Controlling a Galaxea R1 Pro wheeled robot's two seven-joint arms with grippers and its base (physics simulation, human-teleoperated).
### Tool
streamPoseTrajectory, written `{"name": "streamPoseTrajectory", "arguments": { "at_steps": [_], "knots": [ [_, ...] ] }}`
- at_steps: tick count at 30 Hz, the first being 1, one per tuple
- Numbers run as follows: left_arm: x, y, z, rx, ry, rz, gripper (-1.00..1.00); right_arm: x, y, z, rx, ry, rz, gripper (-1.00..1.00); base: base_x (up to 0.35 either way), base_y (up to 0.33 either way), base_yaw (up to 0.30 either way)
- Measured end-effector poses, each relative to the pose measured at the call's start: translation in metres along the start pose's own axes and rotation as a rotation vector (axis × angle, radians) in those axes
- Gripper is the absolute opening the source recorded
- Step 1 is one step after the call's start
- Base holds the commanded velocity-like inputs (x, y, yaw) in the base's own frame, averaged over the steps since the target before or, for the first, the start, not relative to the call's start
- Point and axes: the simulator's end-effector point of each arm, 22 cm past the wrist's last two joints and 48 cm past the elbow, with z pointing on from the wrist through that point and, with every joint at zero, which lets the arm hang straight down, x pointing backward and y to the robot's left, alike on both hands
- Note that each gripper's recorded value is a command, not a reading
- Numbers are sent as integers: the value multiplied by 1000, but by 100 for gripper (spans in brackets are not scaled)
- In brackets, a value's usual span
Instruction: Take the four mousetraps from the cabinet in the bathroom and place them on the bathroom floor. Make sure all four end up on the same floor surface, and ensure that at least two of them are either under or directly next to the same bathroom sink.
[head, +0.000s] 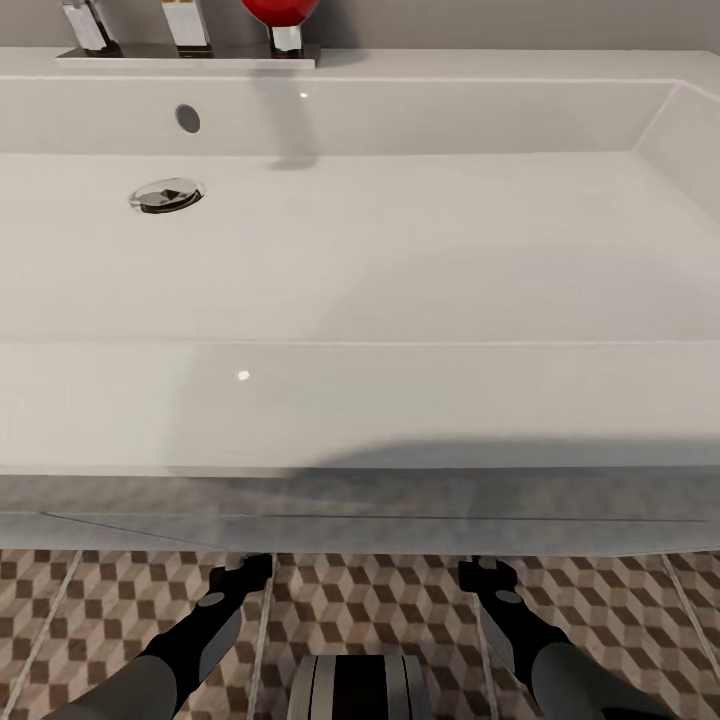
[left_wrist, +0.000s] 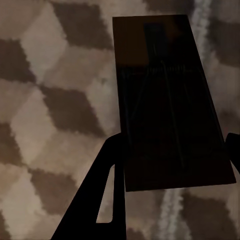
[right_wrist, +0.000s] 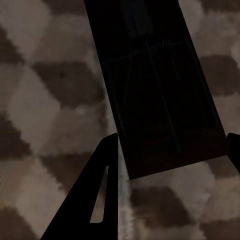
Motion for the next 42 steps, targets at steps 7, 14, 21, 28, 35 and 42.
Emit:
{"name": "streamPoseTrajectory", "arguments": {
  "at_steps": [7,14,21,28,35,42],
  "knots": [
    [0,-1,0,1,0,1,-100,0,0,0,-1,1,0,-100,0,0,0],
    [3,-5,-1,7,6,0,-100,0,0,0,-1,1,-1,-100,0,0,0],
    [11,-15,-2,18,23,-1,-100,0,1,0,-6,1,0,-100,0,0,0],
    [12,-16,-2,19,24,0,-100,1,9,0,-40,3,0,-100,0,0,0],
    [12,-17,-2,20,25,0,-100,1,10,0,-50,6,0,-100,0,0,0],
    [12,-17,-2,21,24,0,-100,2,10,0,-51,7,-1,-100,0,0,0]
  ]
}}
